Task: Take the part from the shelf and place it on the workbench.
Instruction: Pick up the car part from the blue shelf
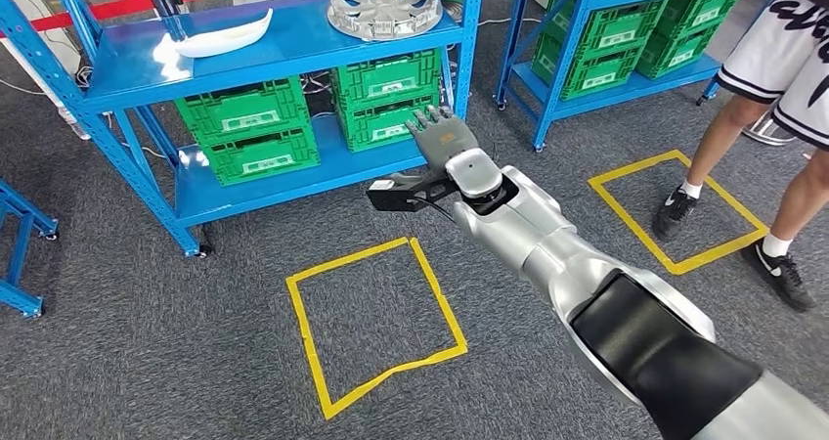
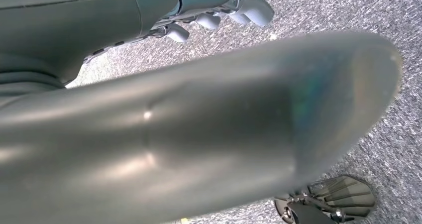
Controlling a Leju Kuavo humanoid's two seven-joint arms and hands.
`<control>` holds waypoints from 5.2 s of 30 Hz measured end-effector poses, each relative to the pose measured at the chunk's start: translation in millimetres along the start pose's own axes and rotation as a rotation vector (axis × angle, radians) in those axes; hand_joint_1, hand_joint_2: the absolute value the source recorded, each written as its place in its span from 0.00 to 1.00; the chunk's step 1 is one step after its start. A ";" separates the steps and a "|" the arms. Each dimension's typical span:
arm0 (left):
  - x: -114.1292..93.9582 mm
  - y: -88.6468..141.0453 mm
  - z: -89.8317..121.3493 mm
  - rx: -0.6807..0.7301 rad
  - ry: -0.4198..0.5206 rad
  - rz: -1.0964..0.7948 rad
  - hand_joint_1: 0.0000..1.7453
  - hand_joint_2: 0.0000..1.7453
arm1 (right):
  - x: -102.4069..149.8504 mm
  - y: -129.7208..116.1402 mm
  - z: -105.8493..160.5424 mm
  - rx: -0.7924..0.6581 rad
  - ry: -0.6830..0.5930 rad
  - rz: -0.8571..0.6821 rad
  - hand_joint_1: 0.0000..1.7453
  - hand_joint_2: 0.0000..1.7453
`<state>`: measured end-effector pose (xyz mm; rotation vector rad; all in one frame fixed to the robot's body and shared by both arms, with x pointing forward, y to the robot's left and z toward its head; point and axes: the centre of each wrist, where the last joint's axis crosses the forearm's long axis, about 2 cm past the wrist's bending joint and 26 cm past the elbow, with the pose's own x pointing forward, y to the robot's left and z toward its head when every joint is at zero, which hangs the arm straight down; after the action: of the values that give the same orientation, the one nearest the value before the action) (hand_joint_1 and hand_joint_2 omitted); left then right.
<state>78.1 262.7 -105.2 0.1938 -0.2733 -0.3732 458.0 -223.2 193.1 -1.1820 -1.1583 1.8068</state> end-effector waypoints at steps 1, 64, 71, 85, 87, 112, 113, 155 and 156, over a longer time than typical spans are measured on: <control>0.1 -0.3 0.1 0.000 0.000 0.000 0.00 0.00 | 0.3 0.0 0.0 0.000 0.000 -0.002 0.00 0.00; -13.3 -1.6 1.2 0.017 0.010 0.011 0.00 0.00 | 86.2 -41.0 4.7 -0.186 -0.134 -0.183 0.00 0.00; -14.1 -4.1 1.8 0.010 0.013 0.005 0.00 0.00 | 95.2 -45.1 6.4 -0.201 -0.151 -0.181 0.00 0.00; -4.8 -3.6 1.1 -0.002 -0.012 -0.006 0.00 0.00 | 91.2 -38.1 10.9 -0.201 -0.119 -0.167 0.00 0.00; -7.2 -3.7 1.2 -0.005 -0.009 -0.001 0.00 0.00 | 91.0 -32.2 12.2 -0.187 -0.118 -0.166 0.00 0.00; -9.4 -6.6 2.1 -0.002 -0.017 0.043 0.00 0.00 | 99.4 70.1 44.0 0.095 -0.120 -0.342 0.00 1.00; -9.4 -6.5 2.1 -0.002 -0.018 0.042 0.00 0.00 | 100.4 72.3 44.8 0.112 -0.118 -0.355 0.00 1.00; -4.9 -3.7 1.1 0.000 -0.026 0.019 0.00 0.00 | 110.5 95.5 55.5 0.191 -0.053 -0.522 1.00 1.00; -4.4 -3.4 1.0 0.000 -0.027 0.018 0.00 0.00 | 110.8 95.1 55.9 0.182 -0.050 -0.525 1.00 1.00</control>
<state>72.7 261.1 -106.1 0.1867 -0.3015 -0.3583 360.0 -179.3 79.5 -0.6508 -1.1699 1.5012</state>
